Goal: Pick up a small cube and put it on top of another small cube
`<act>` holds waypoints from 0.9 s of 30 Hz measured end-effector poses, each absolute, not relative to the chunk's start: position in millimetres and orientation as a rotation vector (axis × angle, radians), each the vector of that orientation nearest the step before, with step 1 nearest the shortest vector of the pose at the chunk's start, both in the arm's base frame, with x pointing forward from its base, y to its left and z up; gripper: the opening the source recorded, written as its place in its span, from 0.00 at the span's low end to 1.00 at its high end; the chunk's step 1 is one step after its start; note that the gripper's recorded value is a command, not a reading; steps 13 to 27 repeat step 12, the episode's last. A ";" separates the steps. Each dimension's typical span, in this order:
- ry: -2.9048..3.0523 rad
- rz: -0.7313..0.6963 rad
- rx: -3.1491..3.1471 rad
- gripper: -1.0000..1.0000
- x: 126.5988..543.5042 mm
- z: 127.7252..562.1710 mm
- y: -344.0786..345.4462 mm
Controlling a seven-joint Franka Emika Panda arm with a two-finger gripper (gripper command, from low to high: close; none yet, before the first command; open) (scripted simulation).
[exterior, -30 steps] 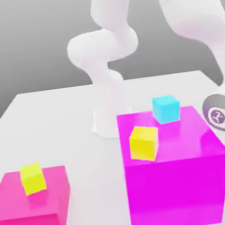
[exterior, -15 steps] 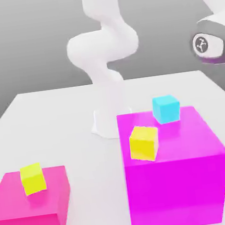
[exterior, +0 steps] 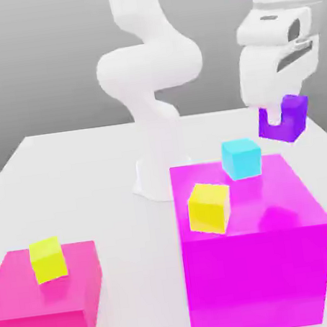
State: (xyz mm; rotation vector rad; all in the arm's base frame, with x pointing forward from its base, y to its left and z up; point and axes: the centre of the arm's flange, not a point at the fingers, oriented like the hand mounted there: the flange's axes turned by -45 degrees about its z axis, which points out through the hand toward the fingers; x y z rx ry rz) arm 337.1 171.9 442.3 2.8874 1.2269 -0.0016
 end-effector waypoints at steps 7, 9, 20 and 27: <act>1.092 -0.001 2.951 0.00 317.9 423.5 136.7; 1.089 -0.001 2.953 1.00 316.8 399.8 135.7; 1.089 -0.001 2.953 1.00 316.8 399.8 135.7; 1.089 -0.001 2.953 1.00 316.8 399.8 135.7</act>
